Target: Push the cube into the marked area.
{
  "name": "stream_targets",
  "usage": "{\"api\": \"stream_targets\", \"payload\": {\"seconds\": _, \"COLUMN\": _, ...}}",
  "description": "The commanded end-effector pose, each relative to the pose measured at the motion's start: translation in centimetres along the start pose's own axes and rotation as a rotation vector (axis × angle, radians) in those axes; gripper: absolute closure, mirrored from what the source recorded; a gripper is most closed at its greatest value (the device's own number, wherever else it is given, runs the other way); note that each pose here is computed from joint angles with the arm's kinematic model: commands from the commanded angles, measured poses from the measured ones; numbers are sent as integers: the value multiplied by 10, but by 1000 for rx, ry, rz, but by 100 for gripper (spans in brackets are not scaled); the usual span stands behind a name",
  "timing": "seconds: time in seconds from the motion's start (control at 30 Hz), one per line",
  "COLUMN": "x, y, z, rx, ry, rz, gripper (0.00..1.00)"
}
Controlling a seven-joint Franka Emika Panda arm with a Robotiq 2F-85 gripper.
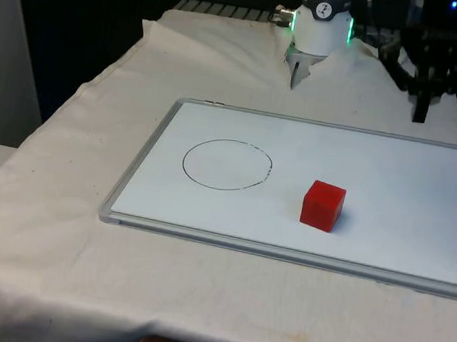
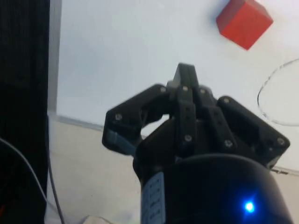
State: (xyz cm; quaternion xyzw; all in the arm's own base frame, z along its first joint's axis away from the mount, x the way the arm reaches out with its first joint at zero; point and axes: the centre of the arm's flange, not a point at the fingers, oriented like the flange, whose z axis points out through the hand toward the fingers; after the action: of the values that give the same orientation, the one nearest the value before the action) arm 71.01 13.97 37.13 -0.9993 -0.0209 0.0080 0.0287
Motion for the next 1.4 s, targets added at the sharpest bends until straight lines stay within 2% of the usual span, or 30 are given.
{"api": "stream_targets", "payload": {"seconds": 0.0, "x": 3, "y": 0, "z": 5, "rx": 9, "ry": 3, "rz": 6, "gripper": 100}}
{"api": "stream_targets", "payload": {"seconds": 0.2, "x": 12, "y": 3, "z": 32, "rx": 24, "ry": 14, "rz": 18, "gripper": 100}}
{"api": "stream_targets", "payload": {"seconds": 0.23, "x": 10, "y": 2, "z": 27, "rx": 16, "ry": 17, "rz": 11, "gripper": 100}}
{"api": "stream_targets", "payload": {"seconds": 0.27, "x": 14, "y": 3, "z": 36, "rx": 26, "ry": 16, "rz": 20, "gripper": 100}}
{"api": "stream_targets", "payload": {"seconds": 0.47, "x": 21, "y": 5, "z": 60, "rx": 36, "ry": 21, "rz": 32, "gripper": 100}}
{"api": "stream_targets", "payload": {"seconds": 0.53, "x": 21, "y": 5, "z": 60, "rx": 29, "ry": 19, "rz": 28, "gripper": 100}}
{"api": "stream_targets", "payload": {"seconds": 0.57, "x": 22, "y": 6, "z": 67, "rx": 38, "ry": 19, "rz": 37, "gripper": 100}}
{"api": "stream_targets", "payload": {"seconds": 0.87, "x": 23, "y": 14, "z": 100, "rx": 27, "ry": -11, "rz": 48, "gripper": 100}}
{"api": "stream_targets", "payload": {"seconds": 0.9, "x": 22, "y": 13, "z": 97, "rx": 23, "ry": -15, "rz": 44, "gripper": 100}}
{"api": "stream_targets", "payload": {"seconds": 1.1, "x": 25, "y": 16, "z": 126, "rx": 26, "ry": -17, "rz": 55, "gripper": 100}}
{"api": "stream_targets", "payload": {"seconds": 1.37, "x": 26, "y": 27, "z": 152, "rx": 23, "ry": -18, "rz": 67, "gripper": 100}}
